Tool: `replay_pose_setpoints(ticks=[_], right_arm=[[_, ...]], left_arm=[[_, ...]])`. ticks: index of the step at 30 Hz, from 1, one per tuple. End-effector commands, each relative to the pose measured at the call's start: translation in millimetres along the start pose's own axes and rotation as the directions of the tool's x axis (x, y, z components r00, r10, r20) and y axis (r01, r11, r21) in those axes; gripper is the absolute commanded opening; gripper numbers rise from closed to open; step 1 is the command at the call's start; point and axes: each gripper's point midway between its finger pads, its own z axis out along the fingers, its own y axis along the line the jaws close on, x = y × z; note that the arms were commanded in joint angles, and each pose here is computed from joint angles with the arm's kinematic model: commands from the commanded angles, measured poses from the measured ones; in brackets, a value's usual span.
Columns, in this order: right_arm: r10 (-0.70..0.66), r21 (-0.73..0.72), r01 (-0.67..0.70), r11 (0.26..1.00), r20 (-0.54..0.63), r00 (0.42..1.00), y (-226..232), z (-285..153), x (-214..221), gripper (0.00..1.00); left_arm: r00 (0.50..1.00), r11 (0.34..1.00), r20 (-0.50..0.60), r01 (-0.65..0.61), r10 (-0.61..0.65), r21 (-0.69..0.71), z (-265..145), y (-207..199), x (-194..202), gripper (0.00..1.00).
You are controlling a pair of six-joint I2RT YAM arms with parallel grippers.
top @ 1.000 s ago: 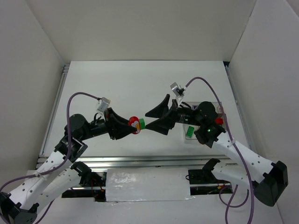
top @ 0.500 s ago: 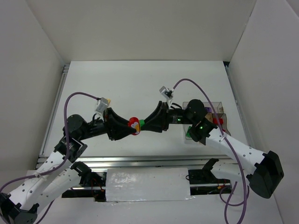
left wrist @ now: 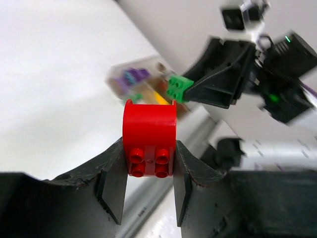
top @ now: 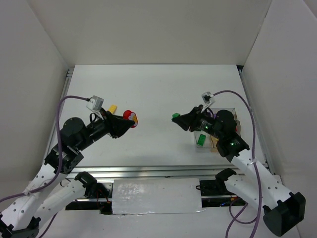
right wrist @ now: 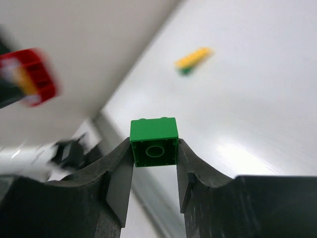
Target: Sort the legos into containers by color
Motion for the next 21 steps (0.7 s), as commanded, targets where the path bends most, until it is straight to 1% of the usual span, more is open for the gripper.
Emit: replay_pose_setpoints(ticks=[1, 2, 3, 5, 6, 8, 9, 10, 12, 14, 15, 16, 17, 18, 19, 20, 21], right_arm=[[0.113, 0.512, -0.113, 0.852, 0.031, 0.993, -105, -42, 29, 0.0], [0.132, 0.654, -0.183, 0.734, 0.127, 0.983, -136, -63, 24, 0.0], [0.179, 0.745, -0.211, 0.633, 0.125, 0.976, -155, -83, 44, 0.0], [0.19, 0.83, -0.241, 0.504, 0.166, 0.968, -177, -106, 56, 0.0], [0.185, 0.871, -0.249, 0.423, 0.186, 0.965, -188, -120, 63, 0.0], [0.189, 0.905, -0.254, 0.34, 0.199, 0.962, -200, -134, 74, 0.0], [0.192, 0.911, -0.269, 0.313, 0.217, 0.957, -203, -137, 77, 0.0], [0.188, 0.911, -0.279, 0.304, 0.229, 0.955, -203, -138, 74, 0.0], [0.18, 0.917, -0.304, 0.26, 0.264, 0.948, -204, -145, 72, 0.05], [0.175, 0.914, -0.302, 0.272, 0.262, 0.949, -205, -144, 72, 0.1], [0.179, 0.916, -0.299, 0.267, 0.258, 0.95, -205, -144, 73, 0.37], [0.19, 0.917, -0.294, 0.271, 0.248, 0.95, -206, -143, 77, 0.55], [0.193, 0.919, -0.295, 0.263, 0.25, 0.949, -208, -143, 78, 0.66], [0.195, 0.92, -0.29, 0.266, 0.243, 0.95, -208, -143, 79, 0.68], [0.199, 0.919, -0.289, 0.268, 0.241, 0.95, -208, -142, 80, 0.8], [0.203, 0.92, -0.291, 0.263, 0.242, 0.949, -209, -142, 80, 0.82], [0.203, 0.921, -0.286, 0.263, 0.237, 0.95, -208, -142, 80, 0.92]], left_arm=[[0.997, 0.958, 0.05, -0.04, 0.057, -0.285, -15, 45, -17, 0.0], [0.998, 0.954, 0.026, -0.046, 0.057, -0.297, -17, 48, -13, 0.0], [0.998, 0.953, 0.014, -0.052, 0.059, -0.3, -17, 48, -11, 0.0], [0.998, 0.952, 0.011, -0.049, 0.054, -0.304, -16, 50, -9, 0.0], [0.998, 0.953, 0.019, -0.047, 0.056, -0.301, -15, 50, -11, 0.0], [0.999, 0.959, 0.011, -0.048, 0.053, -0.28, -11, 47, -9, 0.0], [0.999, 0.96, 0.004, -0.05, 0.053, -0.276, -10, 47, -8, 0.0], [0.999, 0.96, -0.009, -0.052, 0.051, -0.275, -8, 48, -6, 0.0], [0.998, 0.962, -0.027, -0.059, 0.053, -0.266, -6, 46, -5, 0.0], [0.998, 0.965, -0.038, -0.063, 0.055, -0.254, -5, 44, -4, 0.0], [0.997, 0.967, -0.047, -0.067, 0.057, -0.245, -4, 43, -2, 0.0], [0.997, 0.968, -0.05, -0.065, 0.055, -0.243, -3, 43, -1, 0.0], [0.997, 0.968, -0.05, -0.065, 0.054, -0.241, -3, 43, 0, 0.0], [0.997, 0.97, -0.053, -0.06, 0.049, -0.234, -2, 42, 1, 0.0], [0.998, 0.972, -0.051, -0.059, 0.049, -0.226, 0, 41, 0, 0.0], [0.997, 0.974, -0.055, -0.058, 0.047, -0.22, 1, 41, 2, 0.0], [0.997, 0.976, -0.065, -0.057, 0.044, -0.21, 3, 40, 4, 0.0]])
